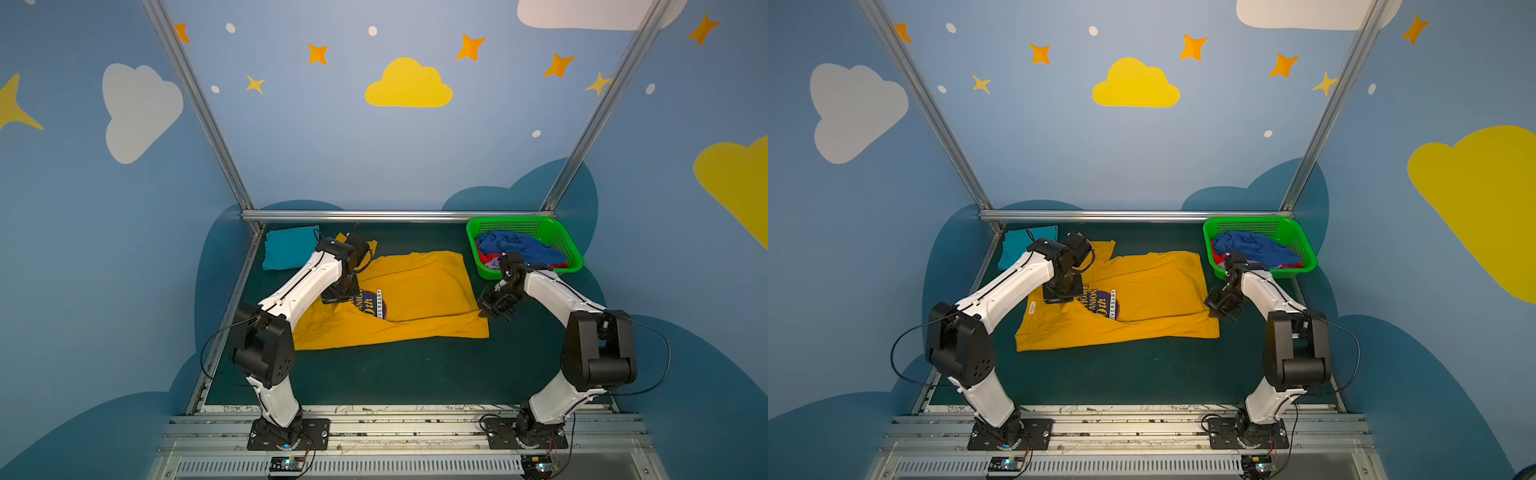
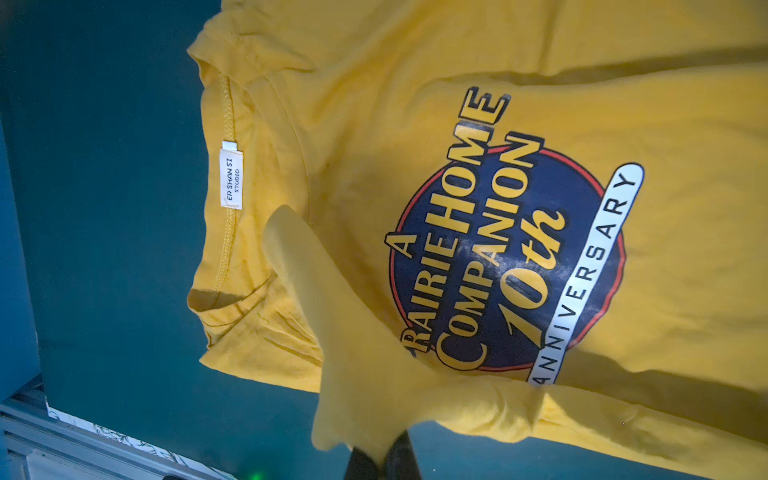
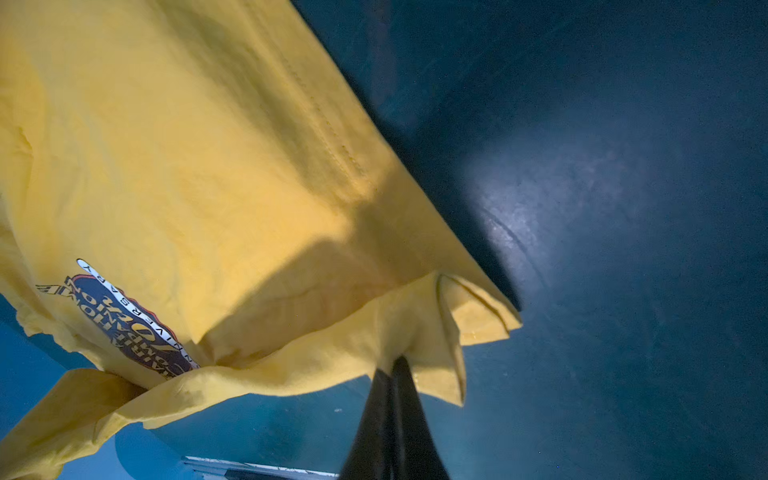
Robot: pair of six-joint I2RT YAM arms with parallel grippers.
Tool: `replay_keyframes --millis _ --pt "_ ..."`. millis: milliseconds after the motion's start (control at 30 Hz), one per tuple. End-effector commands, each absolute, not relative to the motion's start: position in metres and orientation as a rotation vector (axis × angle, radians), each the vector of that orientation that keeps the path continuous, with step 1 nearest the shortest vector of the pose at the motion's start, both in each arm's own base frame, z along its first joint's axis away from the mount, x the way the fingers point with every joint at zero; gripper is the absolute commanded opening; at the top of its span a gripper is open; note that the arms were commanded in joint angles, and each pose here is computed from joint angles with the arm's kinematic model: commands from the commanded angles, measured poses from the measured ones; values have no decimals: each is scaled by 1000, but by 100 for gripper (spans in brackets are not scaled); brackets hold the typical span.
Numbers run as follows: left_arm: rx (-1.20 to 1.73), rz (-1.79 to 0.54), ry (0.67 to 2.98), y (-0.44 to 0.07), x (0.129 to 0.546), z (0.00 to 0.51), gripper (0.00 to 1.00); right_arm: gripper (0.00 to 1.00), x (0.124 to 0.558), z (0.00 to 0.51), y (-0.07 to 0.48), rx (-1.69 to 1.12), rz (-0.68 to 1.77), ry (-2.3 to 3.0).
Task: Fold and stack the t-shirts
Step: 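Lay the hem on the shirt's far half and open both grippers, then move both grippers back to the folded shirt's near edge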
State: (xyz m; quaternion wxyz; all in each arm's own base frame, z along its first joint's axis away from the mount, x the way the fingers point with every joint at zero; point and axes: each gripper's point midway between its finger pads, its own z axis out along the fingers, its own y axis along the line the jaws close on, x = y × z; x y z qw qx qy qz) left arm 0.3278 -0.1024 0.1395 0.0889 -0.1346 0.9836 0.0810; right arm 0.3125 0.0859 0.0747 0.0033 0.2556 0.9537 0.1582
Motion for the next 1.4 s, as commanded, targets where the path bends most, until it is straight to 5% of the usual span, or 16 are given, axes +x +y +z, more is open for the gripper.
replay_keyframes --millis 0,500,633,700,800,1033,1167,1367 --pt "-380 334 2920 -93 331 141 4 0 327 78 83 775 467 2968" --pt "-390 471 2862 -86 360 145 6 1 352 66 101 674 417 2989" --pt "-392 476 2857 -88 366 143 53 35 357 65 105 647 404 2987" --pt "-402 485 2835 -86 369 149 64 42 358 66 108 629 411 2987" --pt "-419 529 2788 -77 366 164 66 44 354 69 110 602 384 2997" --pt "-520 644 2749 -37 307 178 68 53 325 94 90 531 232 2955" --pt "-679 618 2800 -16 253 151 71 63 295 97 79 485 160 2976" --pt "-950 479 2841 -1 198 105 77 63 255 69 88 407 161 3111"
